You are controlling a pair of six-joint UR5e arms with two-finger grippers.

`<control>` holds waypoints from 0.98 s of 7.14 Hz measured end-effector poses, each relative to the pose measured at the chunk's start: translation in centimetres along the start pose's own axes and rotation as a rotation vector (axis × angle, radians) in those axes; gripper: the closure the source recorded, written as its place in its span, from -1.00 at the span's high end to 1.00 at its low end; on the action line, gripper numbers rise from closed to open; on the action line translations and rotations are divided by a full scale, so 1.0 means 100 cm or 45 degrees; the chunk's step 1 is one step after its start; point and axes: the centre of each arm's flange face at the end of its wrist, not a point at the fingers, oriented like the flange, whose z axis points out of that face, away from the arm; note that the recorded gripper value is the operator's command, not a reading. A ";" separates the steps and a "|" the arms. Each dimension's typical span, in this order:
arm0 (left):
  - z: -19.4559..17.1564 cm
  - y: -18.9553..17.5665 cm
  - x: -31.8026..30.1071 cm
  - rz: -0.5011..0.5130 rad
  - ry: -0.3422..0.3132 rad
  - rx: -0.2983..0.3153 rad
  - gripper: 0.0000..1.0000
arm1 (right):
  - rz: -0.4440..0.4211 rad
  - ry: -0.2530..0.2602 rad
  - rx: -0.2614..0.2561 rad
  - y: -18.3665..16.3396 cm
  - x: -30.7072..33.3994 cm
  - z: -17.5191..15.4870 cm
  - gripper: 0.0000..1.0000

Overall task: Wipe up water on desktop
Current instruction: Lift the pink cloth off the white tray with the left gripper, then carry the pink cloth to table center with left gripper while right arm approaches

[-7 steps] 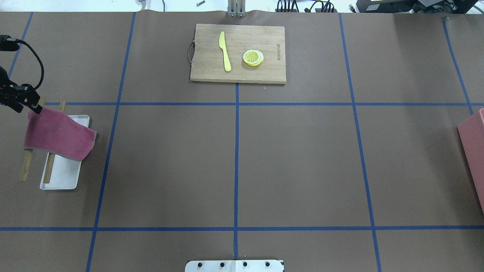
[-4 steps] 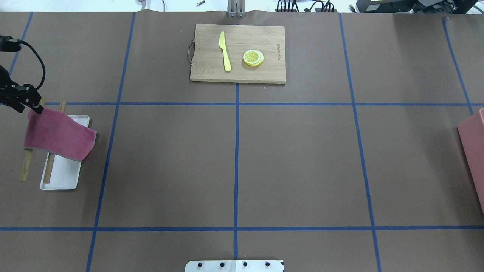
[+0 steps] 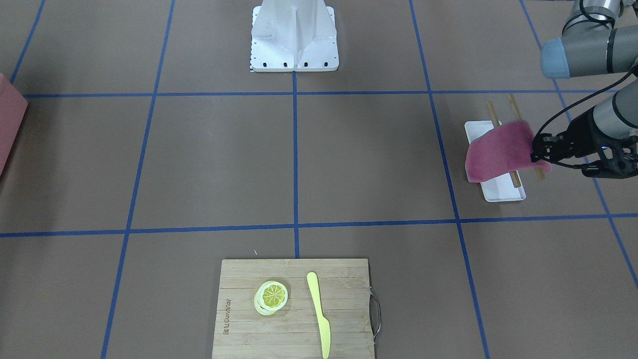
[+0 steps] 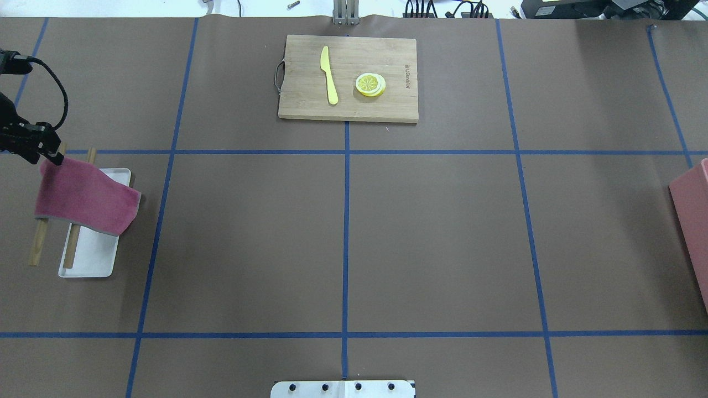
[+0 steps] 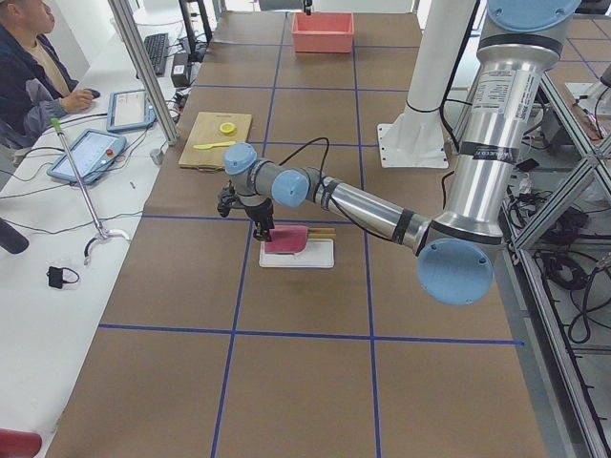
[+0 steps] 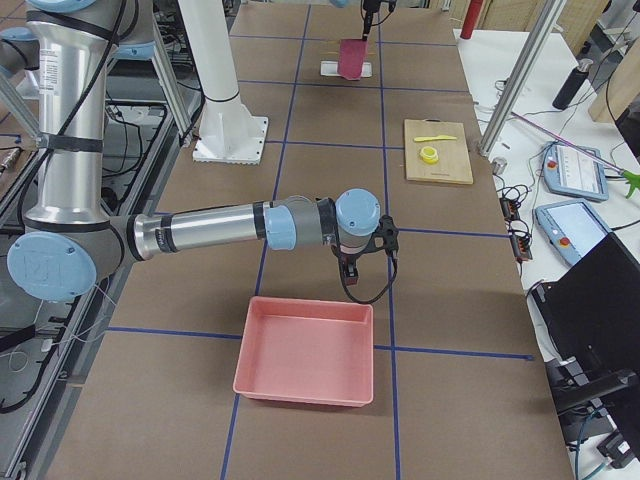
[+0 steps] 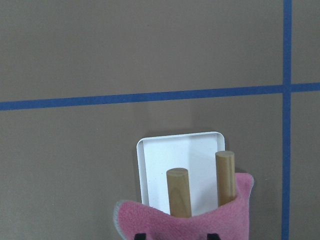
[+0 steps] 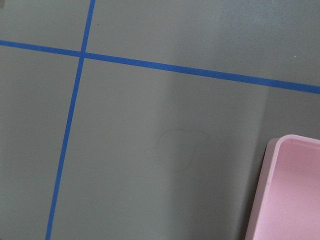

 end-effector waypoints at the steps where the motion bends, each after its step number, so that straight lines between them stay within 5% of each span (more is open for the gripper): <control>1: 0.001 0.000 0.001 0.001 0.000 -0.001 0.03 | 0.002 0.000 -0.001 0.000 0.000 0.000 1.00; 7: 0.007 0.001 0.004 0.006 0.000 -0.015 0.13 | 0.005 -0.002 -0.002 0.001 0.001 0.001 1.00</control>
